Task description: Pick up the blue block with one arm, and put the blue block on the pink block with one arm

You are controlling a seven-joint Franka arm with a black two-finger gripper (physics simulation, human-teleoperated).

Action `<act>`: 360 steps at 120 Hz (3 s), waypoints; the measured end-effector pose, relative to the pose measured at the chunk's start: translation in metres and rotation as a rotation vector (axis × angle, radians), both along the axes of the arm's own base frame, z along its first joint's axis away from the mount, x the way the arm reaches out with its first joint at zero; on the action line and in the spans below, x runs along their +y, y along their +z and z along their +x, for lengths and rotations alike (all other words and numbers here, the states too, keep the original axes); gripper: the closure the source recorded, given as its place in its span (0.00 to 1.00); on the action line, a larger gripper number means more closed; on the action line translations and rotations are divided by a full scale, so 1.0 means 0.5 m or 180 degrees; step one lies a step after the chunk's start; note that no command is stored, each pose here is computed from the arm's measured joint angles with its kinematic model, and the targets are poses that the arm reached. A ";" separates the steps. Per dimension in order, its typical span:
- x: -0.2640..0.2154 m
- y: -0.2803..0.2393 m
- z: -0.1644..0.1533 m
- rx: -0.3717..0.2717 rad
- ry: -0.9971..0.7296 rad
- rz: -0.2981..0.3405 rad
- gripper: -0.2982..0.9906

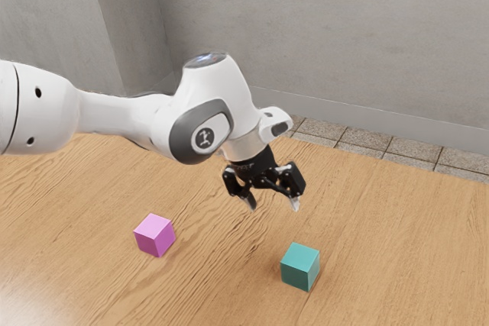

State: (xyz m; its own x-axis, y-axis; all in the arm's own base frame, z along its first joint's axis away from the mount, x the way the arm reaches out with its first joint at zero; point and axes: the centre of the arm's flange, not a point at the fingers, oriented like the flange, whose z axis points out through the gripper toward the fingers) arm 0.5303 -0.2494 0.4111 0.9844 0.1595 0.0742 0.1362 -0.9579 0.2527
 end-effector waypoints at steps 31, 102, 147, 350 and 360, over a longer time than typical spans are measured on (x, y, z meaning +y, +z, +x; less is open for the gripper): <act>-0.005 -0.030 -0.008 0.0139 0.0008 0.0224 0.23; -0.114 -0.186 0.066 0.0410 -0.0340 0.0491 0.24; -0.137 -0.265 0.080 0.0490 -0.0426 0.0503 0.24; 0.500 -0.035 -0.040 0.0461 -0.0052 0.0833 0.50; 0.476 -0.042 -0.043 0.0472 -0.0274 0.0866 0.49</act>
